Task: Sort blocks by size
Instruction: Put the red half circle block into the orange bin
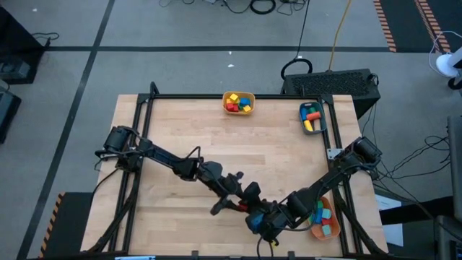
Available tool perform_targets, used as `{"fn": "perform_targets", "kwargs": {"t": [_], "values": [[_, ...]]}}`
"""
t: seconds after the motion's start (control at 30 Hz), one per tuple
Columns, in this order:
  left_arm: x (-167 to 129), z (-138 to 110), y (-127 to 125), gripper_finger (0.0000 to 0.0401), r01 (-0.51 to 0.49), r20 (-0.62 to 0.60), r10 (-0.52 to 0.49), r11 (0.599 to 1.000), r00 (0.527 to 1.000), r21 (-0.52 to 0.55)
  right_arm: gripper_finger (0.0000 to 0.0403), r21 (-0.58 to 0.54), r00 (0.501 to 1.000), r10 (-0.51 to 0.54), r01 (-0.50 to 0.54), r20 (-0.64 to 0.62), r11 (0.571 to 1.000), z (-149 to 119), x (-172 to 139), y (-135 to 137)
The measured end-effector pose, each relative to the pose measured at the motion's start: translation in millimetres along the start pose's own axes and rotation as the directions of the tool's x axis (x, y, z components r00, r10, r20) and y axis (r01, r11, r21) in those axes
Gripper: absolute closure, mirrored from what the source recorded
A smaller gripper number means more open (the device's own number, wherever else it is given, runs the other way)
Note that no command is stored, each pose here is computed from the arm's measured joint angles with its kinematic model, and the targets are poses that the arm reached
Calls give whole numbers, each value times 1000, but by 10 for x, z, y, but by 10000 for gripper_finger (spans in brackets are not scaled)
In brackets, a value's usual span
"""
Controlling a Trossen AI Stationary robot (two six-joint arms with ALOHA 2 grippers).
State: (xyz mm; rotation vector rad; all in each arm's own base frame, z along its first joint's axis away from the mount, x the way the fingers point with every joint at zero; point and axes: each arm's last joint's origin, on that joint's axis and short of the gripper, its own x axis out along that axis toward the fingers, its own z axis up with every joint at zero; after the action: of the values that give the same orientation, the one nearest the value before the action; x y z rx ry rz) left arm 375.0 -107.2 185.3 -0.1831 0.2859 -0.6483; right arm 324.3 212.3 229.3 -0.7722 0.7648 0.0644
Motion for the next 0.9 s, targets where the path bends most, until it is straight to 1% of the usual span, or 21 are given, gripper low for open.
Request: {"fn": "perform_targets", "kwargs": {"t": [0.13, 0.23, 0.33, 0.4, 0.47, 0.53, 0.6, 0.7, 0.77, 0.9], "values": [[6, -6, -15, 175, 15, -5, -15, 1000, 1000, 25, 321, 12, 1000, 2, -2, -1, 1000, -2, -3, 8], [7, -12, -15, 143, 13, -10, -13, 999, 1000, 45, 322, 58, 1000, 15, -14, -10, 998, -13, -15, 32], [10, -15, -15, 114, -8, -9, 8, 999, 1000, 51, 322, 119, 996, 87, -84, -21, 989, -37, -32, 63], [11, -19, -6, 98, -47, -7, 48, 998, 999, 51, 322, 176, 988, 146, -137, -40, 975, -68, -36, 86], [-5, -15, 36, 88, -114, -9, 115, 992, 993, 46, 323, 223, 976, 204, -183, -77, 957, -119, -36, 119], [-27, -53, 98, 84, -194, -45, 195, 981, 980, 28, 323, 276, 959, 258, -218, -114, 936, -160, -59, 153], [-52, -98, 160, 83, -281, -85, 282, 959, 956, 17, 323, 327, 937, 304, -237, -171, 915, -219, -96, 189], [-76, -152, 205, 82, -389, -131, 388, 921, 912, 18, 323, 388, 893, 353, -232, -277, 892, -322, -180, 267], [-86, -190, 217, 82, -424, -165, 422, 905, 891, 22, 323, 417, 862, 374, -217, -343, 883, -382, -257, 328], [-89, -200, 221, 82, -434, -174, 431, 900, 885, 23, 323, 441, 784, 392, -170, -481, 881, -512, -438, 445]]}}
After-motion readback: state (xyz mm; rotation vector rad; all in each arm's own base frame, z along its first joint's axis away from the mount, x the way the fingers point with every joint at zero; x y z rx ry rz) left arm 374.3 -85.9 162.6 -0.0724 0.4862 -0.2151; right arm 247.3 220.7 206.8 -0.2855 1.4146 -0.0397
